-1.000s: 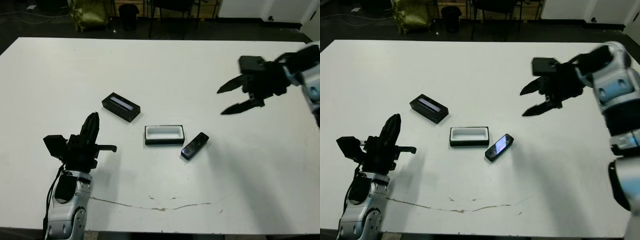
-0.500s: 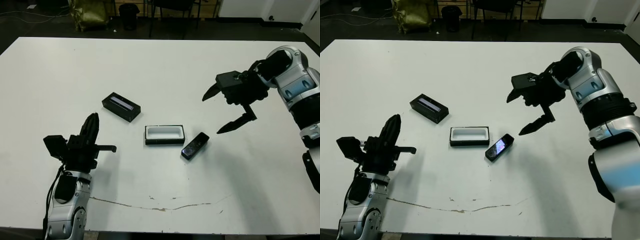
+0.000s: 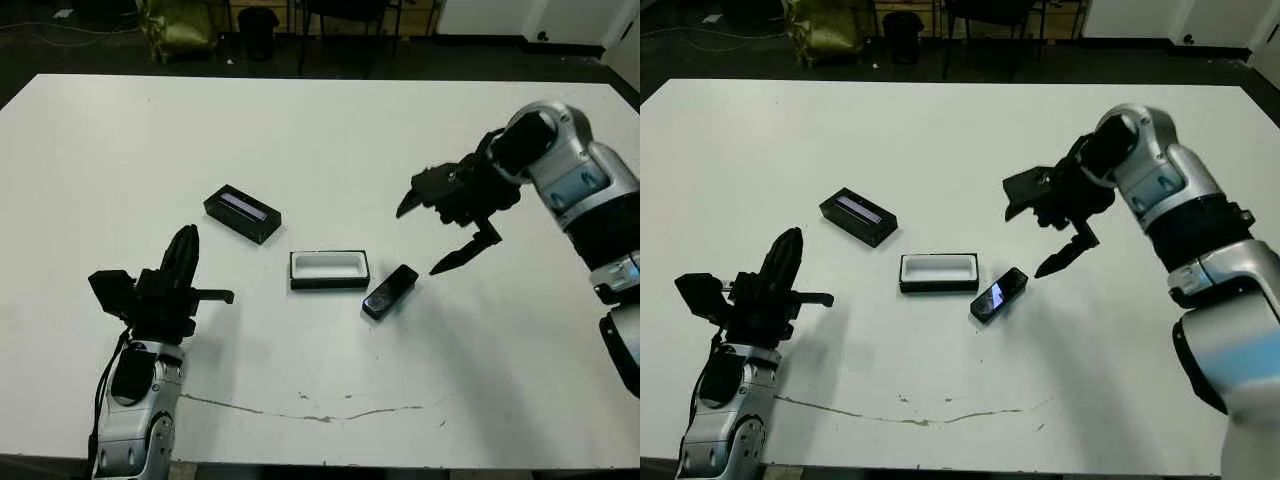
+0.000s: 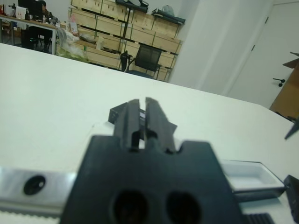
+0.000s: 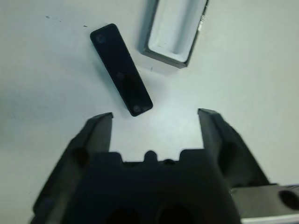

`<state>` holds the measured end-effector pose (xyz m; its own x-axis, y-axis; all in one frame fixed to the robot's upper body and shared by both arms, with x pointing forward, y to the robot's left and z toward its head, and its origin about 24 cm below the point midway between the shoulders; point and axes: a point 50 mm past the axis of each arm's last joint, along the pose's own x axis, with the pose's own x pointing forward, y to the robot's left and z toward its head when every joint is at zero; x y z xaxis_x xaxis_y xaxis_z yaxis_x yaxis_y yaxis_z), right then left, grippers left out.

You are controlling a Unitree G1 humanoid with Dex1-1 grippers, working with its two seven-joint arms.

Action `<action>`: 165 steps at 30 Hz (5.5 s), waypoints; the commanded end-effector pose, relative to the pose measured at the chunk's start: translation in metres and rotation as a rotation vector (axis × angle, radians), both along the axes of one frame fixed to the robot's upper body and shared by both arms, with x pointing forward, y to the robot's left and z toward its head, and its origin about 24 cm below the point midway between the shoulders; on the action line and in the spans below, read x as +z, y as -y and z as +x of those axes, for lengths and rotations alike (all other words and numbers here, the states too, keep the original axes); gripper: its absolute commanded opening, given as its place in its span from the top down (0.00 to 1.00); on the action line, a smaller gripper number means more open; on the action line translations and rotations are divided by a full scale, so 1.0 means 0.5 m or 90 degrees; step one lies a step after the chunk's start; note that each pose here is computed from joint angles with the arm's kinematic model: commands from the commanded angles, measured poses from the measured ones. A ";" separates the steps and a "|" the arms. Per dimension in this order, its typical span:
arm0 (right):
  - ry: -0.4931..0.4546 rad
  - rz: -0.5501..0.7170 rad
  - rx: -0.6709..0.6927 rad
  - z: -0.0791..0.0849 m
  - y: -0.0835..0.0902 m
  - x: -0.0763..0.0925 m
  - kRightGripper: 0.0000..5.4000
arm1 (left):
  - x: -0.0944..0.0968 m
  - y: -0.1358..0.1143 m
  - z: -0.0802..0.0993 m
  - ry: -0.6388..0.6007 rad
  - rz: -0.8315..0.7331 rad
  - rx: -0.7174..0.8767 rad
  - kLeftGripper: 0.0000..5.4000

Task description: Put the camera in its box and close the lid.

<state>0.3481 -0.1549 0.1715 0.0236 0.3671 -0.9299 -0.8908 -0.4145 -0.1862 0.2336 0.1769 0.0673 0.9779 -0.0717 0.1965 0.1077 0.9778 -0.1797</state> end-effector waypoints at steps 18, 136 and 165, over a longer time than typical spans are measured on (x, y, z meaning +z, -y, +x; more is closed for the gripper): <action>-0.052 -0.027 0.043 -0.015 -0.019 -0.048 1.00 | -0.007 0.000 -0.004 -0.030 0.004 0.006 1.00; -0.086 -0.018 -0.061 -0.017 0.007 -0.127 1.00 | -0.013 0.002 -0.008 -0.039 -0.005 0.010 1.00; 0.244 0.163 -0.094 0.015 -0.019 -0.021 1.00 | -0.012 0.003 -0.009 -0.046 -0.012 0.013 1.00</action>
<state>0.3552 -0.1394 0.1690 0.3946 0.5606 -0.7280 -0.7717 -0.2279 -0.5938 0.2303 0.1734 0.0649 0.9859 -0.0563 0.1573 0.0885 0.9746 -0.2059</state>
